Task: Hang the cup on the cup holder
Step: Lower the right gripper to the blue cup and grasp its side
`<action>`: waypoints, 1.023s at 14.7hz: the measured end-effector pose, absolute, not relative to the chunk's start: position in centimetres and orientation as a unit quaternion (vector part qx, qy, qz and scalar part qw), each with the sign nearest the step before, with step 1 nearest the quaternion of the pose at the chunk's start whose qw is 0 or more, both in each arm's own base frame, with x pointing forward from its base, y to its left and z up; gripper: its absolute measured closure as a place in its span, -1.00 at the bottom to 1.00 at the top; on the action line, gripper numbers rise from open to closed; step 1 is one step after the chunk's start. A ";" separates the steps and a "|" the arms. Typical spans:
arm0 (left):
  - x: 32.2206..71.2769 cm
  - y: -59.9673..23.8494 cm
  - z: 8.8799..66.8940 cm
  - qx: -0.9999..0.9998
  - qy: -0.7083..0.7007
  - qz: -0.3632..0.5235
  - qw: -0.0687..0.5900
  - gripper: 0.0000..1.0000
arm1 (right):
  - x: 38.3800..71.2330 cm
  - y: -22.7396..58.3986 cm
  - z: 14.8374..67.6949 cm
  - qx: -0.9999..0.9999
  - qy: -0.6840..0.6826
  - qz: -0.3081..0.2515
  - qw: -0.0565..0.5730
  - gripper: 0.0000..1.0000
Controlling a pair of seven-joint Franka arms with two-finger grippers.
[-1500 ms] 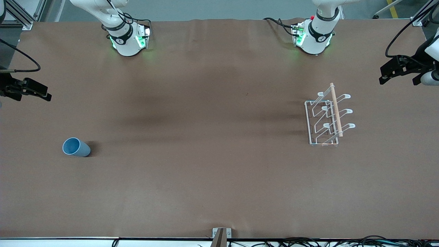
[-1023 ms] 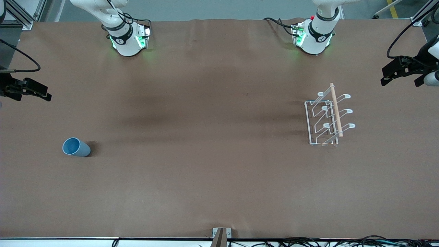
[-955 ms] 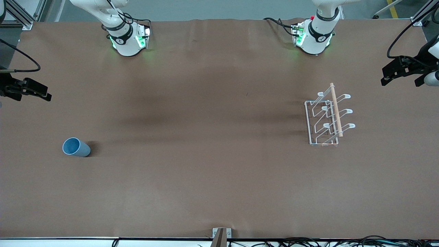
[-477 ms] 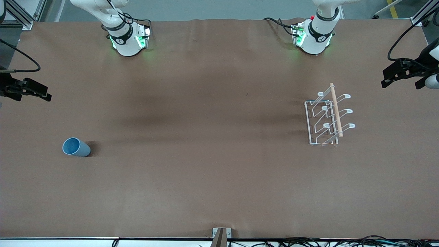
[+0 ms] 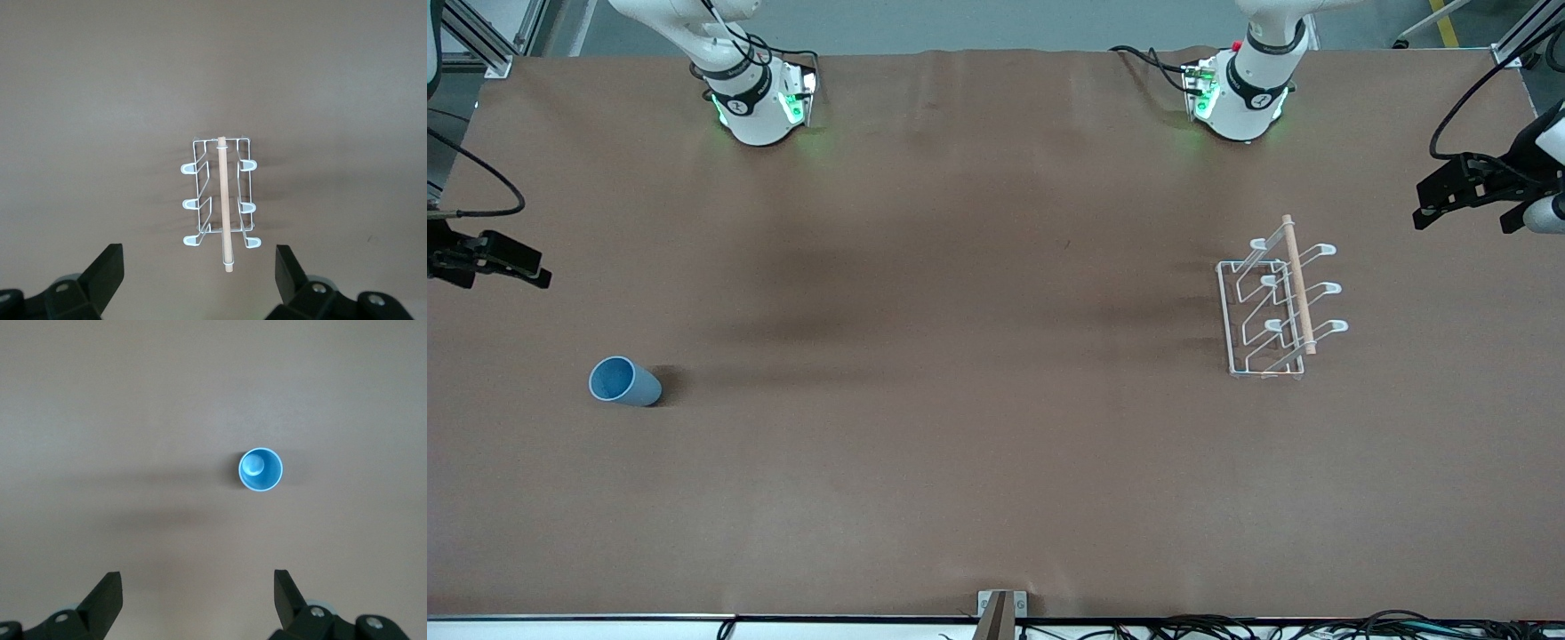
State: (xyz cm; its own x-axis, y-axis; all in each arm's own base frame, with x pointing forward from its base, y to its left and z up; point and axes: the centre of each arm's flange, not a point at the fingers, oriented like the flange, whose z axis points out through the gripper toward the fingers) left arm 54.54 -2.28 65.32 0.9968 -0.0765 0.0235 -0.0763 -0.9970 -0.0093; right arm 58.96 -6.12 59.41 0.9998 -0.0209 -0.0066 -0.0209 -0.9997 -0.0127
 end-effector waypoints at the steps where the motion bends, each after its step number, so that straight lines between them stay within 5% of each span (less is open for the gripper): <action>1: 54.6 -2.3 65.3 -0.999 0.038 -0.012 0.004 -1.00 | 59.3 -6.6 59.0 -1.000 0.012 0.000 0.006 -1.00; 15: 54.9 -2.0 64.7 -0.999 0.037 -0.007 0.003 -1.00 | 65.8 -14.9 41.4 -1.000 -0.001 0.031 0.003 -1.00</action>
State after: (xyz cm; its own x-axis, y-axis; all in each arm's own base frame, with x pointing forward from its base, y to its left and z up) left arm 54.95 -2.04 64.72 0.9972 -0.0735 0.0129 -0.0734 -0.9973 -0.0061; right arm 65.82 -14.85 41.40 0.9981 0.0018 -0.0610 0.0014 -1.0000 -0.0052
